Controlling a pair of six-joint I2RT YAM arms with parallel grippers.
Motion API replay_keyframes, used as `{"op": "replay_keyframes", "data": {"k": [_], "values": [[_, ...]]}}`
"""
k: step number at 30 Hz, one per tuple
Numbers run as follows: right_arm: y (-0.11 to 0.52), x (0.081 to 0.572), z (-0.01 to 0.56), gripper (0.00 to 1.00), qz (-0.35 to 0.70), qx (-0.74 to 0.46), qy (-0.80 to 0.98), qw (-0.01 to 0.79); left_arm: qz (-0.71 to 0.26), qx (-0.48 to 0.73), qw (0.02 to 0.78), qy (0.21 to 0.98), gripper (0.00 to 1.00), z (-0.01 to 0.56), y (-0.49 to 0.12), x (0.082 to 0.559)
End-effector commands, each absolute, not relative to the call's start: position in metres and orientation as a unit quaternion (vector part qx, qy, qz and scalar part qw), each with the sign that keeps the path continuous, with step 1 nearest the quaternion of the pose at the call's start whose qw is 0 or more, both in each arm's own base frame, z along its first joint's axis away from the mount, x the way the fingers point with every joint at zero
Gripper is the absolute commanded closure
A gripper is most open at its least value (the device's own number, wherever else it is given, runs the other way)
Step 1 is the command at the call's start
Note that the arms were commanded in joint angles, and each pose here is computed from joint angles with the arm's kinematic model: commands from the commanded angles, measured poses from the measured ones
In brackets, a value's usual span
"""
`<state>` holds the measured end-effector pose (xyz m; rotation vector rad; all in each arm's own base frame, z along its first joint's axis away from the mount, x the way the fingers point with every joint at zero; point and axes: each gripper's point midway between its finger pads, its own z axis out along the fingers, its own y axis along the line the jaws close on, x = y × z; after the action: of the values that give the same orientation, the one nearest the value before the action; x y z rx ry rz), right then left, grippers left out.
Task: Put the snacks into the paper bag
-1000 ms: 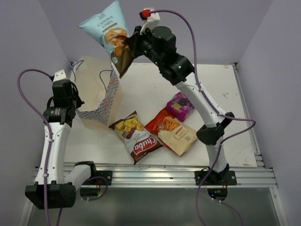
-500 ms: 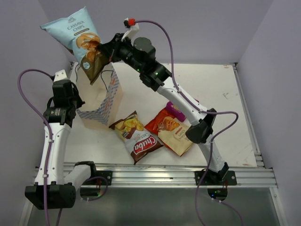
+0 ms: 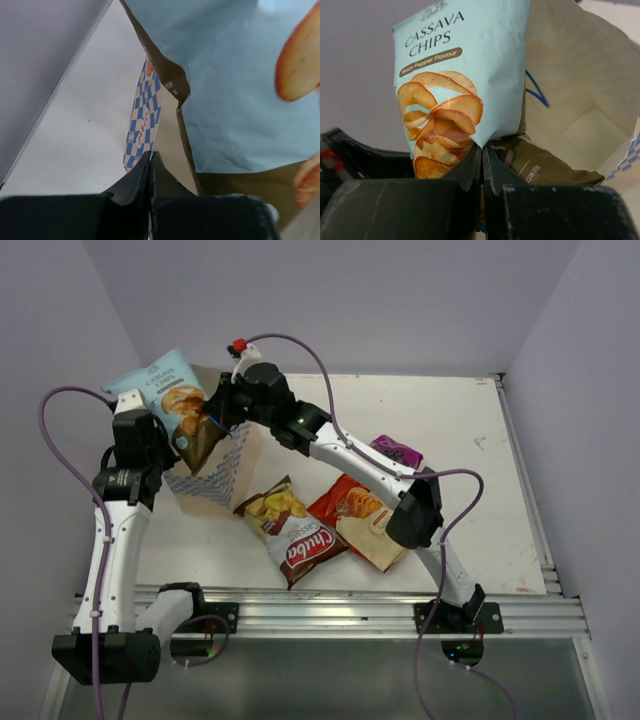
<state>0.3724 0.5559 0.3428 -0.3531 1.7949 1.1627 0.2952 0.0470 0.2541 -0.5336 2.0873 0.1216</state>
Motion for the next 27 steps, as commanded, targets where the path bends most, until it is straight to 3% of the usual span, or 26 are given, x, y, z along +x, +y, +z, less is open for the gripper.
{"op": "replay_keyframes", "data": {"k": [1, 8, 10, 12, 14, 20, 27], "values": [[0.527, 0.359, 0.378, 1.00, 0.441, -0.149, 0.729, 0.501, 0.043, -0.223, 0.489, 0.842, 1.00, 0.267, 0.045, 0.295], [0.507, 0.345, 0.356, 0.97, 0.361, -0.185, 0.763, 0.504, 0.043, -0.217, 0.495, 0.840, 1.00, 0.271, 0.043, 0.300], [0.504, 0.343, 0.370, 0.78, 0.353, -0.197, 0.752, 0.521, 0.043, -0.215, 0.494, 0.841, 1.00, 0.271, 0.042, 0.300], [0.501, 0.342, 0.386, 0.32, 0.350, -0.206, 0.738, 0.539, 0.043, -0.212, 0.493, 0.843, 1.00, 0.270, 0.041, 0.300], [0.499, 0.340, 0.402, 0.01, 0.354, -0.209, 0.725, 0.553, 0.044, -0.212, 0.494, 0.842, 1.00, 0.270, 0.041, 0.300], [0.477, 0.331, 0.479, 0.01, 0.368, -0.201, 0.668, 0.614, 0.041, -0.210, 0.494, 0.843, 1.00, 0.270, 0.038, 0.300], [0.421, 0.309, 0.506, 0.01, 0.330, -0.204, 0.670, 0.633, 0.038, -0.208, 0.493, 0.844, 1.00, 0.268, 0.036, 0.300]]}}
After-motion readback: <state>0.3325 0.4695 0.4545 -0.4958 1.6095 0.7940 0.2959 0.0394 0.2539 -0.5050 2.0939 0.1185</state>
